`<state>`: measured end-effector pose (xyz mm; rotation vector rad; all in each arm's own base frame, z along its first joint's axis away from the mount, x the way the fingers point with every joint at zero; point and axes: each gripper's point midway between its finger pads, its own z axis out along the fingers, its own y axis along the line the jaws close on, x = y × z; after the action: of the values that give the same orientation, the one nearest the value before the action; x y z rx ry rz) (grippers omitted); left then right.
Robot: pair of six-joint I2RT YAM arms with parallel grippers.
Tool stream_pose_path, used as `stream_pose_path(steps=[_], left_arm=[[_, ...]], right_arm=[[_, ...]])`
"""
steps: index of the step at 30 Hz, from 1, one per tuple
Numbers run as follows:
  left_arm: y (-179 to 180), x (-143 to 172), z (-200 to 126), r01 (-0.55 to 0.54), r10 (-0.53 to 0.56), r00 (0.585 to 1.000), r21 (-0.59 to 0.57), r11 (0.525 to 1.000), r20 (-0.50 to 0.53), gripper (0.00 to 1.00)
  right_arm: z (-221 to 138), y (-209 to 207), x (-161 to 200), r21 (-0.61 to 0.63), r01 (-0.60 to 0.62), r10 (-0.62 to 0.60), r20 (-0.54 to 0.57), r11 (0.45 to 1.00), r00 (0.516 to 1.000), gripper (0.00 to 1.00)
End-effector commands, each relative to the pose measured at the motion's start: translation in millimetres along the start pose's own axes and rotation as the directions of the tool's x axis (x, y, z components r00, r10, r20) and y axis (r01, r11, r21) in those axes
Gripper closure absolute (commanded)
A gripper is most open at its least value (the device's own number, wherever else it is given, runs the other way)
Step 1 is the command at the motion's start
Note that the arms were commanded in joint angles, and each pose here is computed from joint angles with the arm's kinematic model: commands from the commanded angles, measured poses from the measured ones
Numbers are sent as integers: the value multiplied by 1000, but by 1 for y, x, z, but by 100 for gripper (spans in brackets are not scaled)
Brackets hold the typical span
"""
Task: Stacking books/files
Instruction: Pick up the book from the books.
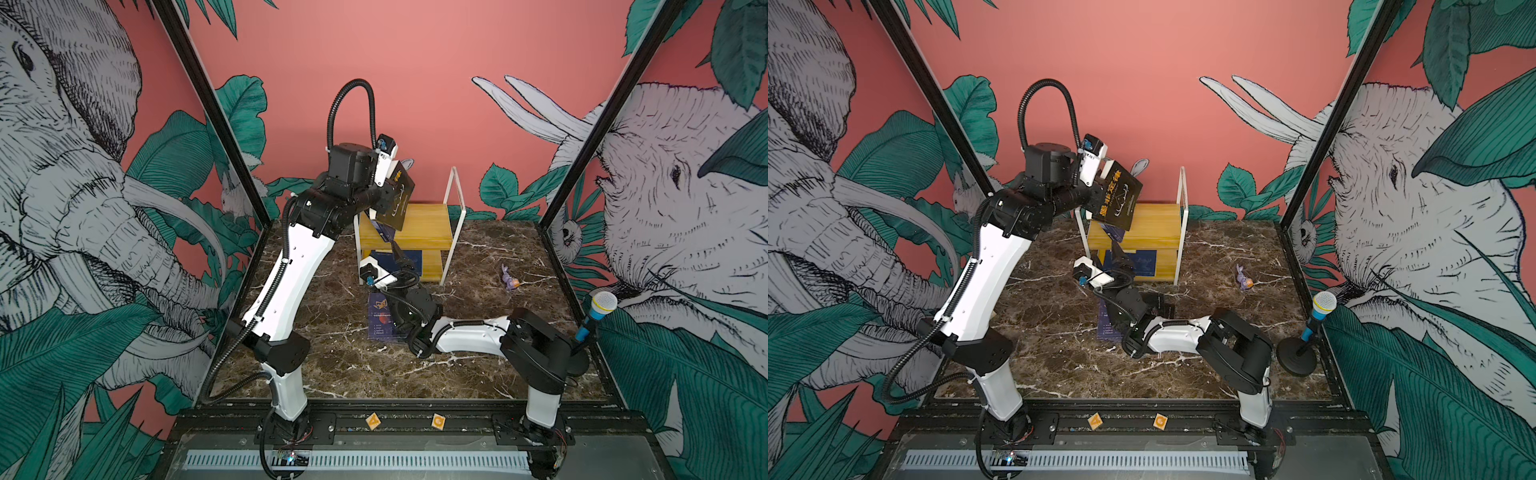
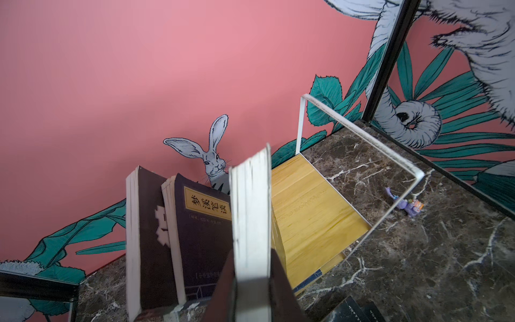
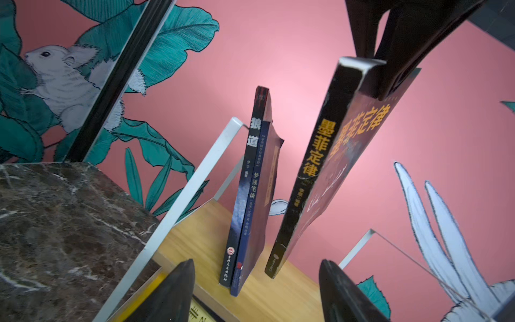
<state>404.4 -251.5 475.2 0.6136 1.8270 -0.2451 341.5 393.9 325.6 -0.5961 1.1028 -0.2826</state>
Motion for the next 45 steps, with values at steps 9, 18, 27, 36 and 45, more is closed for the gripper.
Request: stream_pose_path(steps=[9, 18, 27, 36, 45], left_arm=[[-8, -19, -32, 80, -85, 993, 59, 995, 83, 100], [-11, -16, -39, 107, -113, 991, 78, 991, 74, 100], [-13, -12, -39, 122, -128, 990, 89, 989, 60, 100], [-11, -11, -41, 121, -126, 990, 82, 989, 61, 100], [-3, -34, -62, 94, -101, 985, 52, 994, 140, 14]], right_arm=[[16, -32, -32, 168, 96, -102, 27, 981, 994, 41], [32, -37, -18, 205, 106, -106, -9, 973, 994, 49], [46, -44, -12, 245, 113, -107, -38, 963, 993, 56], [52, -54, -6, 280, 104, -89, -66, 954, 994, 88], [45, -79, -11, 325, -9, 31, -61, 946, 998, 100]])
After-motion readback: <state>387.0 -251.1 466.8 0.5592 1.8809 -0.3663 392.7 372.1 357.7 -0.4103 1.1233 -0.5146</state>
